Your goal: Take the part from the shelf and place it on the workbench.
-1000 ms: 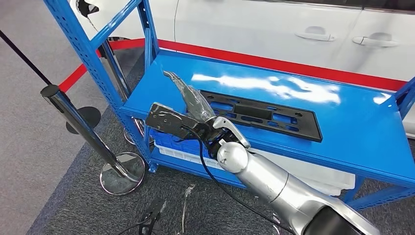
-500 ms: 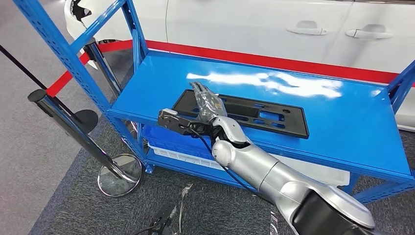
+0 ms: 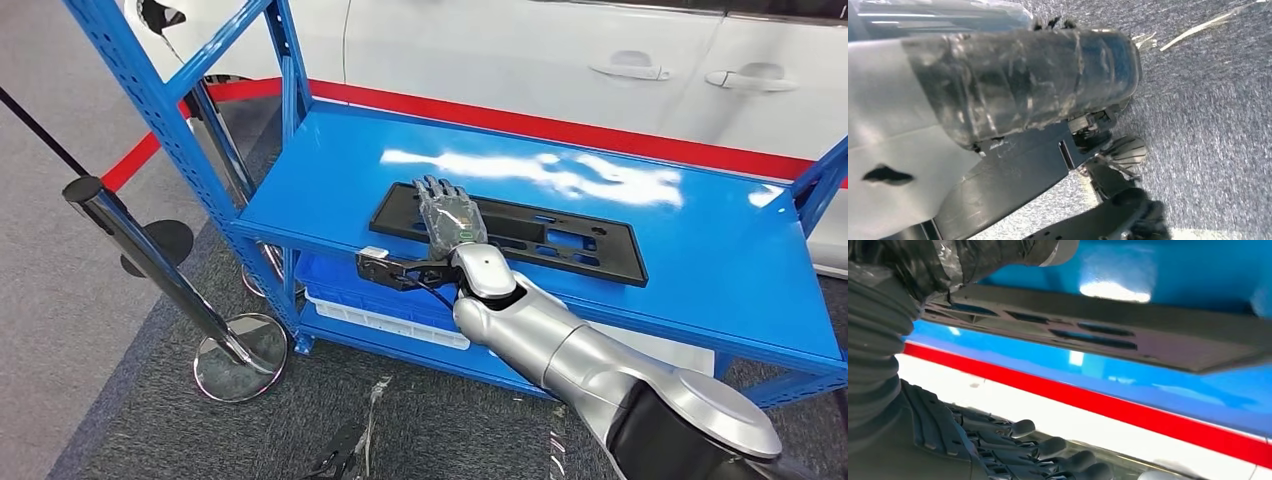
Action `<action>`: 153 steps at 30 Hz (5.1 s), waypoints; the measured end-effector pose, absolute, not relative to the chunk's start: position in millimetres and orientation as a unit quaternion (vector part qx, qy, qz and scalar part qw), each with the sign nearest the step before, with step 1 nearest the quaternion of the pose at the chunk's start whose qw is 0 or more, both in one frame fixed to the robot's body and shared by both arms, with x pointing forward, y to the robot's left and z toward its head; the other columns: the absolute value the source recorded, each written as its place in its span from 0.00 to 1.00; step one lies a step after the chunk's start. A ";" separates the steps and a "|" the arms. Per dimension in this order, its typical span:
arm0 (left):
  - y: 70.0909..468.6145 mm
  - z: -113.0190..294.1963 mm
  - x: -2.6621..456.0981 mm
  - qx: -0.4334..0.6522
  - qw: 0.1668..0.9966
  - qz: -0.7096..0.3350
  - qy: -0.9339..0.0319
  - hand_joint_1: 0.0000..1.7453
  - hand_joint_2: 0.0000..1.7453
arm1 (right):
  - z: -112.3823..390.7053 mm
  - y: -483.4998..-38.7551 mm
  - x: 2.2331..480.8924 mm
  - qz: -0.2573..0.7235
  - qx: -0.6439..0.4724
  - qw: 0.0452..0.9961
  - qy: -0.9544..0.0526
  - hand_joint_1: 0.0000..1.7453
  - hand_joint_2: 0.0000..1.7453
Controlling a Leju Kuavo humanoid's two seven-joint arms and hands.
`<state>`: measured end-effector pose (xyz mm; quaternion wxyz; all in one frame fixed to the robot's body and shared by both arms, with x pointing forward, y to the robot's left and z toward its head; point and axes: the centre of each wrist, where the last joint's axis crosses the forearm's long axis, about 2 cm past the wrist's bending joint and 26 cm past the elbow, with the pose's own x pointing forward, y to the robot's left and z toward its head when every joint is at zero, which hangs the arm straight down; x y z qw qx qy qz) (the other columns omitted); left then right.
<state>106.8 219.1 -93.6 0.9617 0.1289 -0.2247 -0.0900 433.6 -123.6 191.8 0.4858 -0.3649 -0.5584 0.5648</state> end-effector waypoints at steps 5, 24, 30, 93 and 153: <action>218.2 -93.5 106.7 0.129 0.963 -0.090 -0.219 0.00 0.00 | 183.5 -134.0 433.8 0.589 -0.382 0.474 -0.531 0.00 1.00; 217.5 -94.5 101.5 0.132 0.964 -0.090 -0.211 0.00 0.00 | 170.4 -176.6 439.4 0.577 -0.452 0.451 -0.508 0.00 1.00; 216.1 -94.7 99.8 0.131 0.965 -0.085 -0.212 0.00 0.00 | 172.1 -213.8 447.9 0.563 -0.502 0.442 -0.486 0.00 1.00; 229.7 -96.4 89.7 0.240 0.900 -0.112 -0.346 0.00 1.00 | 145.7 -247.4 405.3 0.514 -0.513 0.316 -0.610 1.00 1.00; 266.8 -105.6 67.1 0.198 0.945 -0.048 -0.257 0.00 1.00 | 238.0 -205.2 213.5 0.224 -0.308 0.296 -0.876 1.00 1.00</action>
